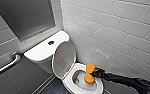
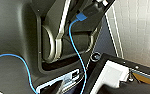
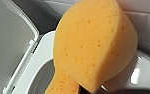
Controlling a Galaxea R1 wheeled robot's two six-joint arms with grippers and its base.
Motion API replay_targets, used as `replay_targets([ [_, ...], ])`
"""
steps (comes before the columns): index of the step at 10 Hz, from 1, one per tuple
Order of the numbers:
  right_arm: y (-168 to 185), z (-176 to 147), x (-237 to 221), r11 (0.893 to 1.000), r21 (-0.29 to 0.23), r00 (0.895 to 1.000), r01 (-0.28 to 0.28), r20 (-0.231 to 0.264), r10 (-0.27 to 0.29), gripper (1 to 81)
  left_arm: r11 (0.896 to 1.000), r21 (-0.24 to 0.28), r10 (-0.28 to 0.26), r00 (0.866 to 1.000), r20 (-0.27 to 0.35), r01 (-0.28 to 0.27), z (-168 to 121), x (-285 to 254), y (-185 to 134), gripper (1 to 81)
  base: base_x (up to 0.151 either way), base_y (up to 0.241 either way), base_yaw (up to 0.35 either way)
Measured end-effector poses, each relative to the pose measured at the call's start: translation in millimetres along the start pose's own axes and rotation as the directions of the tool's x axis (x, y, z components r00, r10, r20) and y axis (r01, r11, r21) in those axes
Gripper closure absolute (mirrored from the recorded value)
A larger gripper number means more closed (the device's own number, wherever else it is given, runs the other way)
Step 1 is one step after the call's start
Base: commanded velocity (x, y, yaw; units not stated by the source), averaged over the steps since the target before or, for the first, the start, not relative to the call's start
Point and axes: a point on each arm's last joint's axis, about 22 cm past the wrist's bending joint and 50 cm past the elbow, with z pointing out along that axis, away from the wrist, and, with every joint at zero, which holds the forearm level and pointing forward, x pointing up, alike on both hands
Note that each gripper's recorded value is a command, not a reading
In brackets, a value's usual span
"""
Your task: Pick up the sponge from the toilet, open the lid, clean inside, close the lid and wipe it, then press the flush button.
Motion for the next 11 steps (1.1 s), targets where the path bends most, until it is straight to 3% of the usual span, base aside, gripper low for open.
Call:
replay_targets([
  [2, 15.9, -21.3, -18.2, 0.999, 0.020, 0.999, -0.040, 0.004, 0.040, 81.1, 1.000, -0.004, 0.000, 1.000, -0.001, 0.000, 1.6, 0.0, 2.3, 1.0, 0.000, 0.000, 0.000],
  [3, 40.4, -36.7, -34.1, 0.997, 0.002, 0.997, -0.074, 0.001, 0.074, 81.1, 1.000, -0.006, 0.001, 1.000, -0.002, -0.001, 1.9, 0.5, 3.4, 1.0, 0.000, 0.000, 0.000],
  [4, 59.0, -51.4, -46.8, 0.993, 0.000, 0.993, -0.114, -0.031, 0.114, 81.1, 1.000, -0.006, 0.001, 1.000, -0.002, -0.001, 1.9, 0.5, 3.5, 1.0, 0.000, 0.000, 0.000],
  [7, 70.3, -81.2, -83.6, 0.982, 0.031, 0.982, -0.184, -0.042, 0.186, 81.1, 1.000, -0.007, 0.001, 1.000, -0.002, -0.001, 2.3, 0.5, 4.1, 1.0, 0.000, 0.000, 0.000],
  [11, 76.7, -132.2, -136.2, 0.971, 0.035, 0.970, -0.236, 0.061, 0.233, 81.1, 0.999, -0.026, 0.023, 1.000, -0.007, -0.024, 9.1, 1.7, 15.0, 1.0, 0.000, 0.000, 0.000],
])
